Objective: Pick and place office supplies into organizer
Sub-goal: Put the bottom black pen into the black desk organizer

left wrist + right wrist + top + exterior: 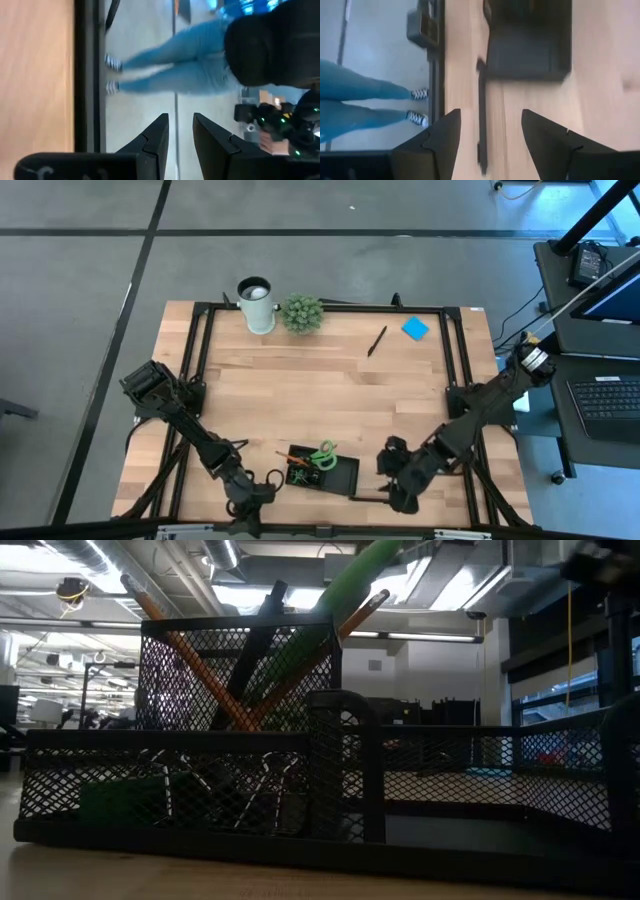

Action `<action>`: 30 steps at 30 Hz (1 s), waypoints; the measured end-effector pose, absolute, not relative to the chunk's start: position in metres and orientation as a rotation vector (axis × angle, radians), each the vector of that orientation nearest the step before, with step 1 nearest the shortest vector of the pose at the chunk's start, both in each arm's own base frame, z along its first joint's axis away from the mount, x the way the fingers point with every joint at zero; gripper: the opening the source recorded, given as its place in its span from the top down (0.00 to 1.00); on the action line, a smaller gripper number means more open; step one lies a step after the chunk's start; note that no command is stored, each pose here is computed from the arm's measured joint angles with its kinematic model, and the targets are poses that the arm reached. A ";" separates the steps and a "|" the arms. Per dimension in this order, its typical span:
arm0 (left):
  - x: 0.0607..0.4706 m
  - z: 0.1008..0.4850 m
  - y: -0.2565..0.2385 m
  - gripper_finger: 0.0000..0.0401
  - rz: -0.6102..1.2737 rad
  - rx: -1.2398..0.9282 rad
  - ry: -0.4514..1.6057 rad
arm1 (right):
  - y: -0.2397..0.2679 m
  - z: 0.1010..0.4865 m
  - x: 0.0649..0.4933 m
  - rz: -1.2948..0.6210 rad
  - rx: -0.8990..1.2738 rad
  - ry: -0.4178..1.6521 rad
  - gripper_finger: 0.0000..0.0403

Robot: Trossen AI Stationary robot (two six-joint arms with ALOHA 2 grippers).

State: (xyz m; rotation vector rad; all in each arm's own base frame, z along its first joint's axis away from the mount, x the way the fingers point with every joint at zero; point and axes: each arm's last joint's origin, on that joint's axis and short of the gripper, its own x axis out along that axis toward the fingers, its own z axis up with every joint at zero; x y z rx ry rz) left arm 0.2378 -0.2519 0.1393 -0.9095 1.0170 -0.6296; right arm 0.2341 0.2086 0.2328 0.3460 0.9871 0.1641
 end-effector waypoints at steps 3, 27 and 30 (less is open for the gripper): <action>0.234 0.132 -0.250 0.80 -0.577 -0.925 1.131 | 0.216 0.231 0.224 0.155 0.367 1.020 0.48; 0.229 0.119 -0.242 0.80 -0.398 -0.876 1.218 | 0.259 0.173 0.221 0.115 0.370 1.126 0.41; 0.229 0.119 -0.241 0.80 -0.412 -0.843 1.213 | 0.262 0.166 0.216 0.120 0.316 1.152 0.41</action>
